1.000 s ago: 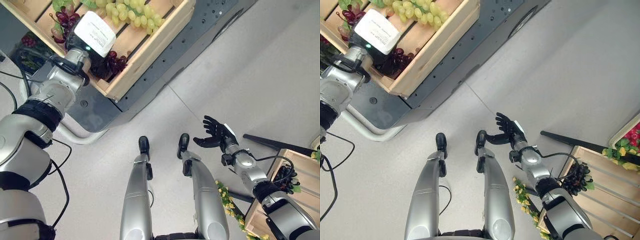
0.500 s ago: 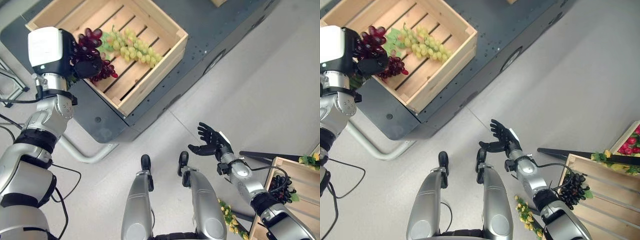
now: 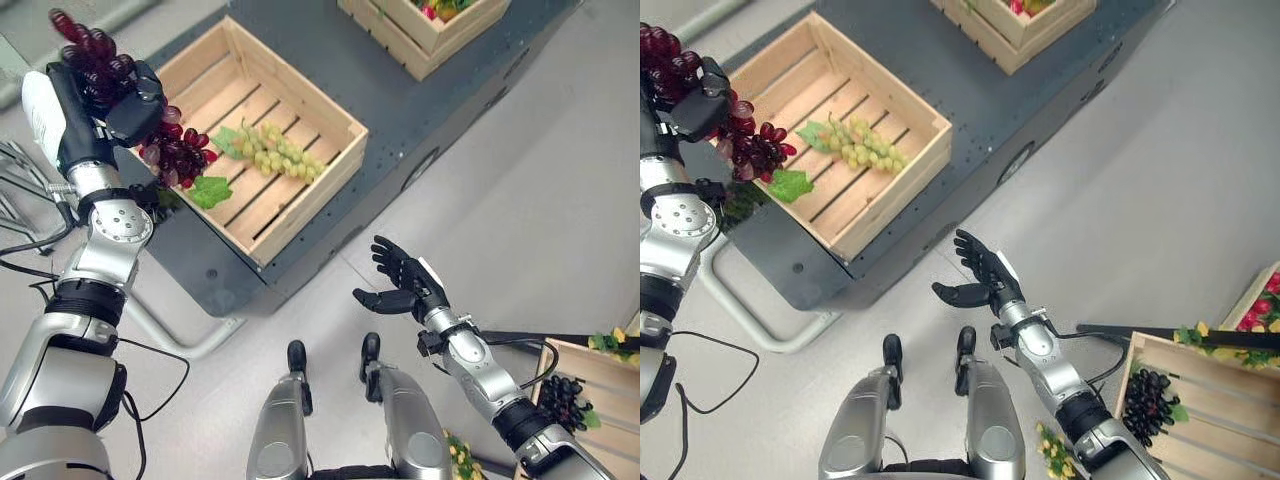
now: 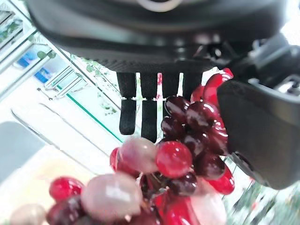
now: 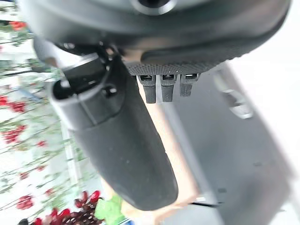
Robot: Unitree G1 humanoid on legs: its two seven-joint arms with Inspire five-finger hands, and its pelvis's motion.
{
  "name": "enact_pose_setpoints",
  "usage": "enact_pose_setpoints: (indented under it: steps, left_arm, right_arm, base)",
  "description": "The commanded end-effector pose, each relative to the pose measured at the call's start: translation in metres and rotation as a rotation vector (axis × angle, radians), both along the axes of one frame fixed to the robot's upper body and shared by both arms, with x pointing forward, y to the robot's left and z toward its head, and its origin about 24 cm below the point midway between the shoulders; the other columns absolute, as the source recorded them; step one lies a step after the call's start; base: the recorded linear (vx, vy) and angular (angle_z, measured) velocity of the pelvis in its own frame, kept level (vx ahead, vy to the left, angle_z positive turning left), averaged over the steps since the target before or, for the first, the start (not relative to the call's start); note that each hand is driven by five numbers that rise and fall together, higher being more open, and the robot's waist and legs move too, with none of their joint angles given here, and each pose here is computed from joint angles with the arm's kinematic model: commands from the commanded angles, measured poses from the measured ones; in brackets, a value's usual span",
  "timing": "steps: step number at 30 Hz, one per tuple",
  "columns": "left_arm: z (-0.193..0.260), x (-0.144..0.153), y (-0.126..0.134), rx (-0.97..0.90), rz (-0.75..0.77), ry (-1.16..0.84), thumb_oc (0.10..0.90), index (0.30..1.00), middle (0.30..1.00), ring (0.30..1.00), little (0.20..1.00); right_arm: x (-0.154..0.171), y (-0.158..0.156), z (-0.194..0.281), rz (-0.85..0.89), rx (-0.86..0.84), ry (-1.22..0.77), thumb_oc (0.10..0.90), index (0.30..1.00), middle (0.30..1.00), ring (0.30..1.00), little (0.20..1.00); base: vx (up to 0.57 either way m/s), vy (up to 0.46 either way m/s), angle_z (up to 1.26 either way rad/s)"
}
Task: Pick up the fruits from the basket on one side to the basket on the other side
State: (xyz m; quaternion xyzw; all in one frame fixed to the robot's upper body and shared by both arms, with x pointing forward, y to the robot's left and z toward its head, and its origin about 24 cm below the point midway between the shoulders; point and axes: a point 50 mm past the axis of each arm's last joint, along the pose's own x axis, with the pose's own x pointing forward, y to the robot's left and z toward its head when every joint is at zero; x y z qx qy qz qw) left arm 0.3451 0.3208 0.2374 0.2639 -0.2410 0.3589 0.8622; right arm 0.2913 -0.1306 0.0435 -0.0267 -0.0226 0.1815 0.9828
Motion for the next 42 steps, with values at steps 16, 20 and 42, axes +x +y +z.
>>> enact_pose_setpoints:
  steps: [16,20,42]
  left_arm:
    - [0.008,0.017,-0.058,-0.105,-0.519,-0.024,0.4,0.3,0.3,0.3,0.3]
    - [0.007,0.024,-0.069,-0.077,-0.604,0.06,0.4,0.3,0.3,0.3,0.3]
    - [0.018,0.035,-0.15,-0.028,-0.967,0.129,0.4,0.3,0.3,0.3,0.3]
  right_arm:
    - [0.014,0.053,0.109,0.309,0.164,-0.296,0.8,0.9,0.9,0.9,0.9]
    - [0.019,0.062,0.122,0.327,0.129,-0.326,0.8,0.9,0.9,0.9,0.9]
    - [0.052,0.097,0.108,0.374,0.221,0.043,0.8,0.9,0.9,0.9,0.9]
  base:
    - [0.07,-0.091,0.03]
    - [0.0,-0.091,0.02]
    - [0.01,-0.042,0.03]
